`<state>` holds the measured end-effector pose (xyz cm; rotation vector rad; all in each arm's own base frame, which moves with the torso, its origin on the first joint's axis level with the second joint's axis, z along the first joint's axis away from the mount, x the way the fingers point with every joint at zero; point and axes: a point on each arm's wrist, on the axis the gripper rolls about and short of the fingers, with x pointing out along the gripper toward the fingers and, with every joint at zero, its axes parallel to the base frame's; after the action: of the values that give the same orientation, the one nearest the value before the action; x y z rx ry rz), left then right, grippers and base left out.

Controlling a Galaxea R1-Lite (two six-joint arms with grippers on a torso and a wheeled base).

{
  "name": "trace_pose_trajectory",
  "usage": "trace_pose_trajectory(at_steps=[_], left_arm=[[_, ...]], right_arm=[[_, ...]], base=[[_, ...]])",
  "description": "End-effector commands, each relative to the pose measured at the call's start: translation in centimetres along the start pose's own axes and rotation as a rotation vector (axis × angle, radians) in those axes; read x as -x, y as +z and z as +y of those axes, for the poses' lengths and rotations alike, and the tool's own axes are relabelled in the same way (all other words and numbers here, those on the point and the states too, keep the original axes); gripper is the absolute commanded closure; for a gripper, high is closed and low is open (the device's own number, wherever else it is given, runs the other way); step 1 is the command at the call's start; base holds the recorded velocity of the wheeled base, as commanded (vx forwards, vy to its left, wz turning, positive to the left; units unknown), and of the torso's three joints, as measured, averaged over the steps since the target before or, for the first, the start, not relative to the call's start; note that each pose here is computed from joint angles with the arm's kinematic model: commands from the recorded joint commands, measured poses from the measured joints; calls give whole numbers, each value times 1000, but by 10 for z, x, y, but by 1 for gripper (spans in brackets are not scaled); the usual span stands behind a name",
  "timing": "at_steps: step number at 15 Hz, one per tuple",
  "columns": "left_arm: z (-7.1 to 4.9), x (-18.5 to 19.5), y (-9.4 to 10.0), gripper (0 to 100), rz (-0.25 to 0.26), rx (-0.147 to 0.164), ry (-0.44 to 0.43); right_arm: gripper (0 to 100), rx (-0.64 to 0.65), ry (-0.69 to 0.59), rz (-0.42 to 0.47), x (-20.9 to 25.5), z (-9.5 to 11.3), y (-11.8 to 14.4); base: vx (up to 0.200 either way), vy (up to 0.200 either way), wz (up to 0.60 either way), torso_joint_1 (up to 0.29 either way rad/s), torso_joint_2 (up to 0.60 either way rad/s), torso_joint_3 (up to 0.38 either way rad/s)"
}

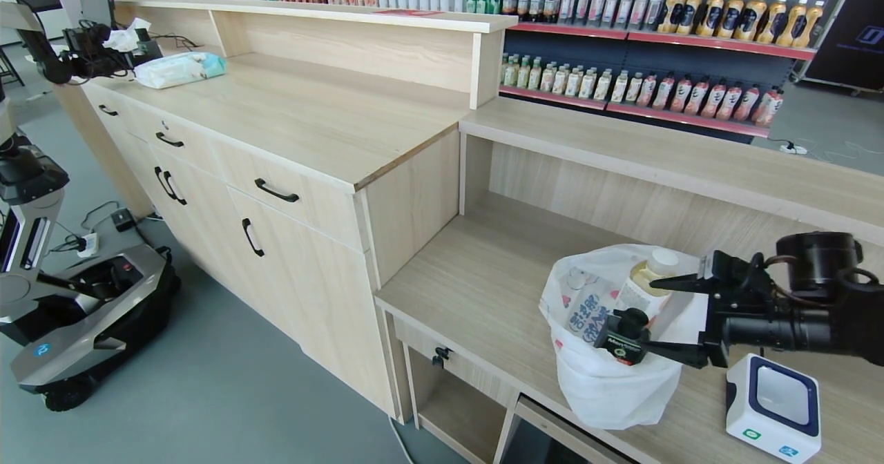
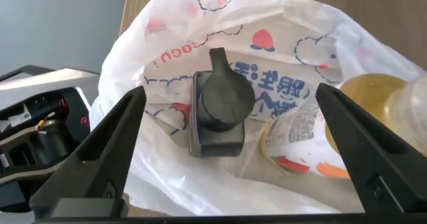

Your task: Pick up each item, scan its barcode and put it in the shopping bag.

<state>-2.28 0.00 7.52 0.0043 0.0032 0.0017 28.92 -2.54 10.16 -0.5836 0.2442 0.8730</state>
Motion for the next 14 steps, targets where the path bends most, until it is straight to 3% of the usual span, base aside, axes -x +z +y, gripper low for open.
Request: trace_pose_trajectory(at_steps=[1, 5, 10, 14], left_arm=[[0, 0, 0, 0, 0, 0, 0], [0, 0, 0, 0, 0, 0, 0], [0, 0, 0, 0, 0, 0, 0], [0, 0, 0, 0, 0, 0, 0]], right_arm=[[0, 65, -172, -10, 67, 20, 28], [0, 22, -340, -29, 118, 41, 55], [0, -242, -743, -71, 153, 67, 111], [0, -306, -861, -69, 162, 109, 105]], base=[[0, 0, 0, 0, 0, 0], [0, 0, -450, -1, -1, 7], [0, 0, -600, 1, 0, 3], [0, 0, -600, 1, 4, 4]])
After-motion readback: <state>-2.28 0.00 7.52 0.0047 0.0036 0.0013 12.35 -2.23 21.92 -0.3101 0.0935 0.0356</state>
